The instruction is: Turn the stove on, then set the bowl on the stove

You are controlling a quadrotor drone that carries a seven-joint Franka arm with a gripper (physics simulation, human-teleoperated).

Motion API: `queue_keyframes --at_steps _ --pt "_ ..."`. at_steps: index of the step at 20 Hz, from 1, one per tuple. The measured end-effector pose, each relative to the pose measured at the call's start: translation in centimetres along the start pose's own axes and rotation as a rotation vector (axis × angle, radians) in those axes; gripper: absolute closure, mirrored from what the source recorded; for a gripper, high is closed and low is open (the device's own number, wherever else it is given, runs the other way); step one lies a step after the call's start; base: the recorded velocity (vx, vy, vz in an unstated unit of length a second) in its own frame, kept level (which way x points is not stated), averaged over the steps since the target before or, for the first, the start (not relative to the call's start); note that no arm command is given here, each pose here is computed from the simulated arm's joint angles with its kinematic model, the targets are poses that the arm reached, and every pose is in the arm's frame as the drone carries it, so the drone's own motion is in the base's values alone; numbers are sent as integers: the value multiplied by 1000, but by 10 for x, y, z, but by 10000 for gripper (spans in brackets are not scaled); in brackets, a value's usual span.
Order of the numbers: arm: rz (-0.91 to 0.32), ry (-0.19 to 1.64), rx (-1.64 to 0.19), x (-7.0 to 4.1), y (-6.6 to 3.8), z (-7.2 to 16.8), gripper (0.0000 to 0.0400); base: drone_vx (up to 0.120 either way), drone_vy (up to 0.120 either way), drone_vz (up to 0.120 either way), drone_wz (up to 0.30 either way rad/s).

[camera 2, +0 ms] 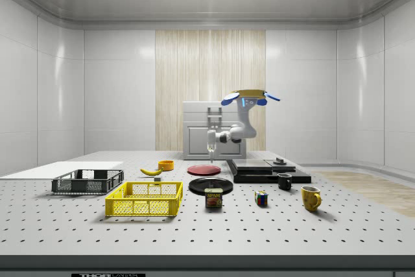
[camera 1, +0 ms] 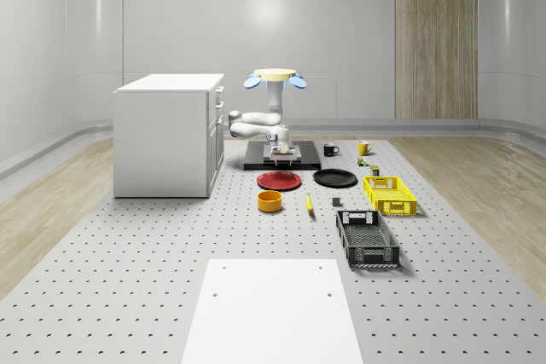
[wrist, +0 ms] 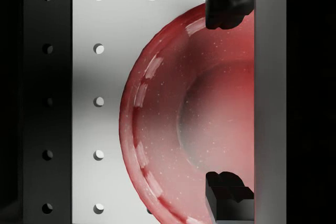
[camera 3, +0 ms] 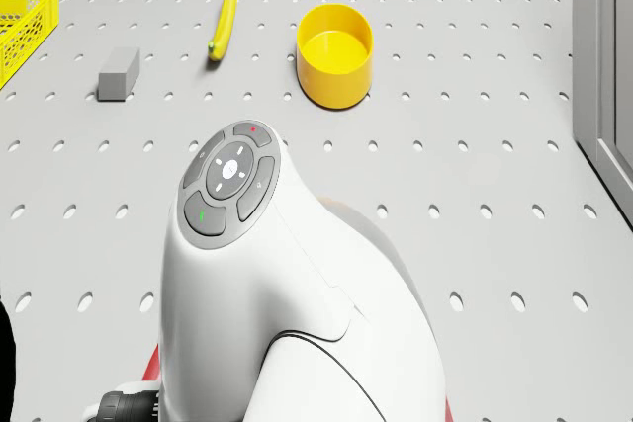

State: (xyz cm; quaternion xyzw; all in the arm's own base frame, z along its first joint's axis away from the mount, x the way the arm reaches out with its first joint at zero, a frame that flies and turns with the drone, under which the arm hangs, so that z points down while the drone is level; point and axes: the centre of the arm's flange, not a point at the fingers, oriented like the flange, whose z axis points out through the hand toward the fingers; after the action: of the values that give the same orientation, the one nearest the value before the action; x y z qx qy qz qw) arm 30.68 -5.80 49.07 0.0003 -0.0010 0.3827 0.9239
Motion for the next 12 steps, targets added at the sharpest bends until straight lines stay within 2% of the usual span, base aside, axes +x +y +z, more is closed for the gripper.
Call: queue_keyframes --at_steps 12 --pt "0 0 0 0 0 0 0 120 0 0 0"
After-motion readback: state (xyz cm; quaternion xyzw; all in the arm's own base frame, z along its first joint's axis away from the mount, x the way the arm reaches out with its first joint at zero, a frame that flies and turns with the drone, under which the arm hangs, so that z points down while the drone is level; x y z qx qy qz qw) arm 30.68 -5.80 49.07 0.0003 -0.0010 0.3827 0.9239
